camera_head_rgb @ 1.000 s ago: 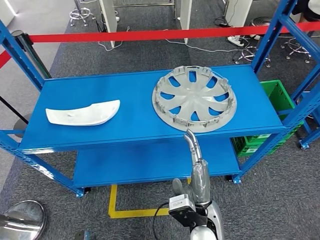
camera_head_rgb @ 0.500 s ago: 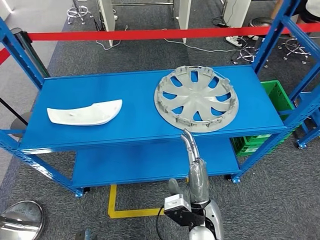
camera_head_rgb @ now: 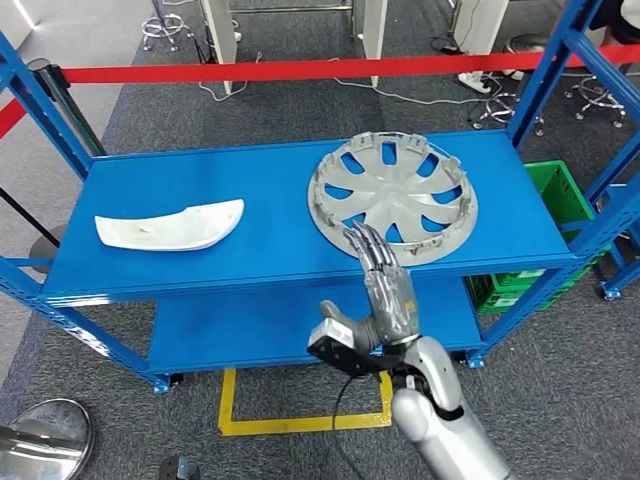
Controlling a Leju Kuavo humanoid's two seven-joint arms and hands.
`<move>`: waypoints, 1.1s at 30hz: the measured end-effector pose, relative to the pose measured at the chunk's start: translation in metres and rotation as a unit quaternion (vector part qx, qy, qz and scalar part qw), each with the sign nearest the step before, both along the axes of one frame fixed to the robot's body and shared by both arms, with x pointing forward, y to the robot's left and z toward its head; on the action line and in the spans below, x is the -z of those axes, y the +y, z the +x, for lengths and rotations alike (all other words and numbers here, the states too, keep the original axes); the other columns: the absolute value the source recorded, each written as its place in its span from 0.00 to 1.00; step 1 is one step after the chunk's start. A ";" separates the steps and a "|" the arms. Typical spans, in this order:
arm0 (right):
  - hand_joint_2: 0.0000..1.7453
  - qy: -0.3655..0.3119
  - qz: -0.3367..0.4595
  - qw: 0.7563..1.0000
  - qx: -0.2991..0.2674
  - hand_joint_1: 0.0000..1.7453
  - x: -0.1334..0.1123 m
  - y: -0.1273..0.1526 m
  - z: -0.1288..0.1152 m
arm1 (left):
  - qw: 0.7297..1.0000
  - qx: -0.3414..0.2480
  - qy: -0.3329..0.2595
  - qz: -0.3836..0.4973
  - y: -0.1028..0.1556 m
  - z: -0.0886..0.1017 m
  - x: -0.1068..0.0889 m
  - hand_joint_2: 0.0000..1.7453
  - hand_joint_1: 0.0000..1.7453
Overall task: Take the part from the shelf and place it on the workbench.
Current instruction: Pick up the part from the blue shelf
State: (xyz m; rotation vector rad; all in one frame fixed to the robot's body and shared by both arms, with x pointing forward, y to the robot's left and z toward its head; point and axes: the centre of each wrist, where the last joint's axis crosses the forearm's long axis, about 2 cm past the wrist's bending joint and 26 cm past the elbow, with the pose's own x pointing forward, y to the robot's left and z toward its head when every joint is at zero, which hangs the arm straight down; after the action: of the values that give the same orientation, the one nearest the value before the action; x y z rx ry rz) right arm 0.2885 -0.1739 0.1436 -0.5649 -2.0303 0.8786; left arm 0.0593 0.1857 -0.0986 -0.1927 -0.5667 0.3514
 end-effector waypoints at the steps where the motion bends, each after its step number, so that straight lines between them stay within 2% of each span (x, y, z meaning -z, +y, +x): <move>1: 0.00 0.004 -0.011 1.000 0.005 0.00 0.000 -0.002 0.006 | 1.000 0.004 0.000 0.000 0.000 0.000 0.000 0.00 0.00; 7: 0.00 0.043 -0.065 0.996 0.038 0.00 0.005 -0.017 0.042 | 1.000 0.021 -0.003 0.001 0.000 0.004 -0.001 0.00 0.00; 16: 0.00 0.061 -0.098 0.991 0.072 0.00 0.007 -0.029 0.064 | 0.999 0.036 -0.004 -0.003 -0.003 0.006 -0.001 0.00 0.00; 26: 0.00 0.072 -0.152 0.976 0.136 0.00 -0.009 -0.052 0.108 | 0.999 0.046 -0.004 -0.005 -0.004 0.006 -0.002 0.00 0.00; 31: 0.00 0.077 -0.158 0.974 0.146 0.00 -0.011 -0.058 0.115 | 0.999 0.047 -0.003 -0.004 -0.003 0.006 -0.002 0.00 0.00; 33: 0.50 0.078 -0.161 0.972 0.149 0.00 -0.013 -0.059 0.118 | 0.999 0.049 -0.004 -0.003 -0.002 0.007 -0.002 0.00 0.00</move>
State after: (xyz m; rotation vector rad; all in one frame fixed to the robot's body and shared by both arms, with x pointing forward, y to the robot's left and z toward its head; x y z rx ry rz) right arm 0.4062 -0.2332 0.1563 -0.9239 -1.6166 1.0375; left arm 0.0659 0.1833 -0.0970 -0.2271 -0.5619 0.2576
